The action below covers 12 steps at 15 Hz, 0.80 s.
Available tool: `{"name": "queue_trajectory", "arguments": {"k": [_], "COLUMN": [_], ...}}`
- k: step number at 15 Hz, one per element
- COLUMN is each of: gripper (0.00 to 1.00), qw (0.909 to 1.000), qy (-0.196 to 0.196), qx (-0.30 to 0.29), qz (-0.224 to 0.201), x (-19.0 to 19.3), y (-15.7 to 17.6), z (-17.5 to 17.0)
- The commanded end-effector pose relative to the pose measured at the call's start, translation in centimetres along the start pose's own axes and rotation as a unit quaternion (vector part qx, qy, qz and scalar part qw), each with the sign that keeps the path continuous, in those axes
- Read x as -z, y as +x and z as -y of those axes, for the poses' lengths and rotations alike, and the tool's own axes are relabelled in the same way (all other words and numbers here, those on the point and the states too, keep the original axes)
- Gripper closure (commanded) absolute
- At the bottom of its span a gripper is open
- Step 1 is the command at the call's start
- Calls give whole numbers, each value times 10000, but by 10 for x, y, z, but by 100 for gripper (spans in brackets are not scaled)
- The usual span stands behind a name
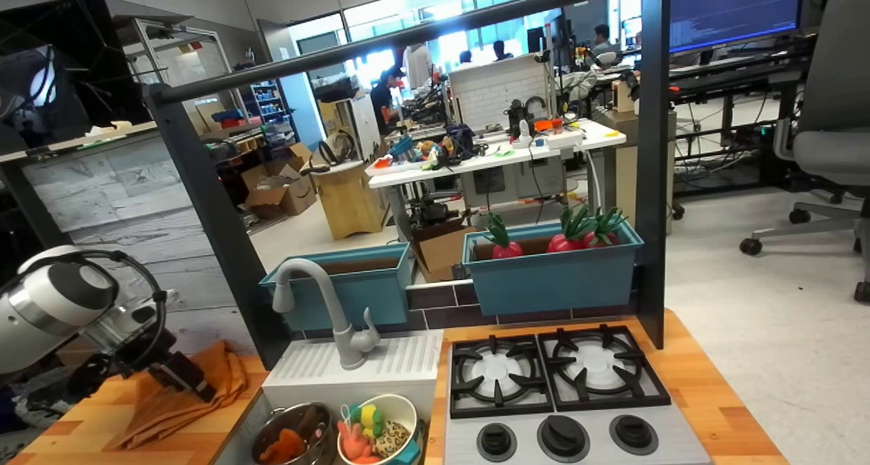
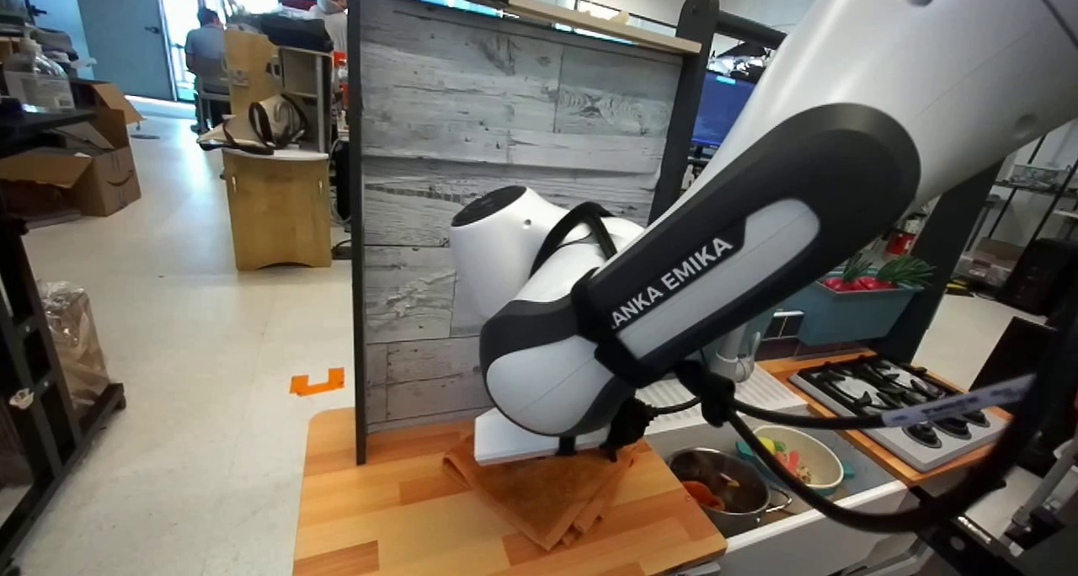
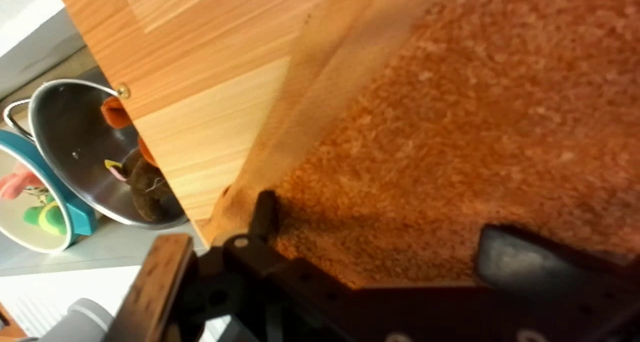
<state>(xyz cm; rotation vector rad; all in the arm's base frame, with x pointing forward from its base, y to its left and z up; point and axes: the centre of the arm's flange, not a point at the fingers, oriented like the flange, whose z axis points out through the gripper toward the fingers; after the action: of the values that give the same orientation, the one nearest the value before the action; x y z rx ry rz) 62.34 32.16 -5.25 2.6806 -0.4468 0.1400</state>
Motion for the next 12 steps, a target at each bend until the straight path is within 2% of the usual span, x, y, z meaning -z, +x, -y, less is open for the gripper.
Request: {"name": "queue_trajectory", "arguments": {"k": [1,5,6,8,10,12], "gripper": [0,0,0,0,0,0], "qw": [9955,9822,9802,9853,9953,9987], "qy": [318,910,976,799,425,317], "qx": [894,1642,1723,1509,853,374], "qz": [-66,-109,-33,101,170,171], "x": [-3,38,43,35,9,5], "y": [-72,-145,-151,-138,-97,-70], "z": [54,108,115,109,76,47]}}
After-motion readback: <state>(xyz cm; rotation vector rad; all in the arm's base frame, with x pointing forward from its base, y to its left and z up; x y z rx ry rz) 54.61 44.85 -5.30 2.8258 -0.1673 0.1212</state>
